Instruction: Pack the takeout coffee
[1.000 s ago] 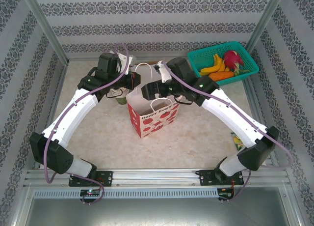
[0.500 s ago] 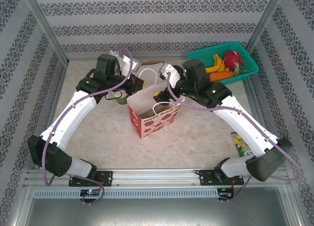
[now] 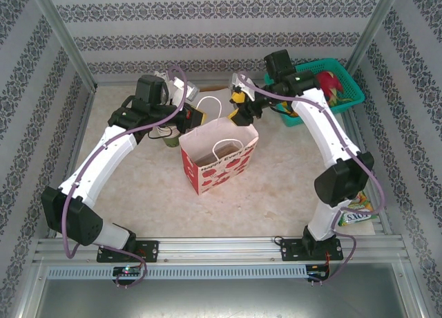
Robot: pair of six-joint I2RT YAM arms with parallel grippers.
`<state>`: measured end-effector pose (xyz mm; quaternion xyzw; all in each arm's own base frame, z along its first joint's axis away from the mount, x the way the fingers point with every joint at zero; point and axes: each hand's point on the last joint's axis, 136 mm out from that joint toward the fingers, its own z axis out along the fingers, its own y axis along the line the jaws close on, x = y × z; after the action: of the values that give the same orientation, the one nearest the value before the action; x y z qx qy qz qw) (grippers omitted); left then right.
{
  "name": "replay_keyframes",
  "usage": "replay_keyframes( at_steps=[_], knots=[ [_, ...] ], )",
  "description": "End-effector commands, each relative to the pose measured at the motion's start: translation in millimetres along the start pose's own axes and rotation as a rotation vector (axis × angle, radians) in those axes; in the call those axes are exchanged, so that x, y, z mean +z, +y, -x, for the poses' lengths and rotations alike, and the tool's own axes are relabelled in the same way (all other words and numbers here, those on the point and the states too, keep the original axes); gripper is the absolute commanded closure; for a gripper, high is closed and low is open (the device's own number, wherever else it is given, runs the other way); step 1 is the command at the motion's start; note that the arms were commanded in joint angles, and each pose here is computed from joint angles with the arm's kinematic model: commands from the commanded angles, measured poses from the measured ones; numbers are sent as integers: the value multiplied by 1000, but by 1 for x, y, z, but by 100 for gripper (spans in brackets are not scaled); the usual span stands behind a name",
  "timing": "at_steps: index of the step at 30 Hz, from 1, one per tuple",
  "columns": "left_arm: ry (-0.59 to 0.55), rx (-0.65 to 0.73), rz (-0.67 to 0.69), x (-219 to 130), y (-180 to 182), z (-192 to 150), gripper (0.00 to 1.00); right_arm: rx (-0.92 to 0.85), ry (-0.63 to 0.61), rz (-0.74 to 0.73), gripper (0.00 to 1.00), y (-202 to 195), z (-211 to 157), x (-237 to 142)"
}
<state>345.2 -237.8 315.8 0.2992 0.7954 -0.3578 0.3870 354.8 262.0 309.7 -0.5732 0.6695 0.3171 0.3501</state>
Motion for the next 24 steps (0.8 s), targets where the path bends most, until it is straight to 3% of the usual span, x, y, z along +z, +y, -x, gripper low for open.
replay_keyframes(
  at_steps=[1, 15, 24],
  knots=[
    [-60, 44, -9, -6, -1, 21, 100, -94, -64, 126, 30, 23, 11, 2],
    [-83, 14, 0, -9, 4, 26, 100, -194, 6, 171, 39, 10, 0, 44],
    [-91, 7, -8, -11, 2, 27, 100, -192, 4, 176, 55, 8, 2, 50]
  ],
)
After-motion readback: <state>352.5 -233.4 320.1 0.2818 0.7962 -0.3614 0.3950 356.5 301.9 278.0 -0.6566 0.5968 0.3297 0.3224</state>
